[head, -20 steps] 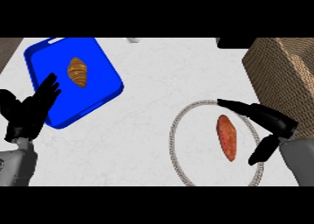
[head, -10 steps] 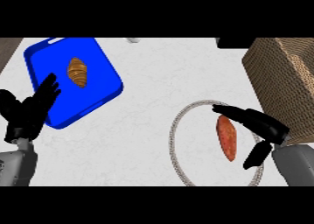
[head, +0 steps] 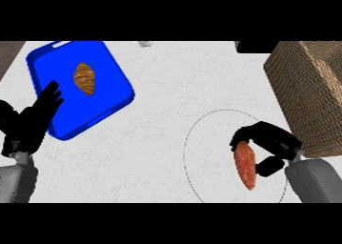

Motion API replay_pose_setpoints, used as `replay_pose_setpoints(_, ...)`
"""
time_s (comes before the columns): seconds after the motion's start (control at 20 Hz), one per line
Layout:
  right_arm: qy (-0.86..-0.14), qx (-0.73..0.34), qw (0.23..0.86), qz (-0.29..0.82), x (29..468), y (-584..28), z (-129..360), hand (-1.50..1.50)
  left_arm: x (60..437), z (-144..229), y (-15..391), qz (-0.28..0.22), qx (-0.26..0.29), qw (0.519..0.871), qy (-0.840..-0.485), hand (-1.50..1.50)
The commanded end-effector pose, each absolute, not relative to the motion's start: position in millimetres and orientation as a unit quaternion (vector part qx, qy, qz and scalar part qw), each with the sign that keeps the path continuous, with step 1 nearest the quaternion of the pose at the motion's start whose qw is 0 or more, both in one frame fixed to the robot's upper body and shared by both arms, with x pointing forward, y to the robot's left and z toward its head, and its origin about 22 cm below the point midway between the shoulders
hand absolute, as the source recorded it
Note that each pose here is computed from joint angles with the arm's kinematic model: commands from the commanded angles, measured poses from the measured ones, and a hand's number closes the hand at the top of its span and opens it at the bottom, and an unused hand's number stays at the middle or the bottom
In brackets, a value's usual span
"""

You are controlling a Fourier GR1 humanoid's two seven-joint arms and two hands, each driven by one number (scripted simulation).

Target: Pick the sweet potato from the placemat and place it in the basket

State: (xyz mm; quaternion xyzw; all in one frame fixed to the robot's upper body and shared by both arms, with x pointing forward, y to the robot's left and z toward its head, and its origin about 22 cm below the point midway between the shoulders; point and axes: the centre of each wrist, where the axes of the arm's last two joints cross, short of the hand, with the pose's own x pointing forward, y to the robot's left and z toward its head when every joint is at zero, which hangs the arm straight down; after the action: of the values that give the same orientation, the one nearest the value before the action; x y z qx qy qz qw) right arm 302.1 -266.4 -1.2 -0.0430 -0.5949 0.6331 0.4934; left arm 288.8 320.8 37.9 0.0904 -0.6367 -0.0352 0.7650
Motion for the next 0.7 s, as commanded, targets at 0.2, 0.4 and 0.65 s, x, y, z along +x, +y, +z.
replay_pose_setpoints(0.2,-0.565,-0.160,0.615,0.527,336.7,-229.9,0.3,1.50,300.7,42.7,313.9,-0.043,0.081,0.761,-0.642,0.00)
replay_pose_setpoints(0.4,-0.527,-0.283,0.705,0.380,340.7,-268.5,5.1,1.50,294.9,42.8,318.9,-0.034,0.092,0.760,-0.643,0.00)
replay_pose_setpoints(0.65,-0.465,-0.370,0.771,0.229,367.4,-236.1,24.8,1.50,300.9,46.1,305.6,-0.055,0.073,0.754,-0.650,0.00)
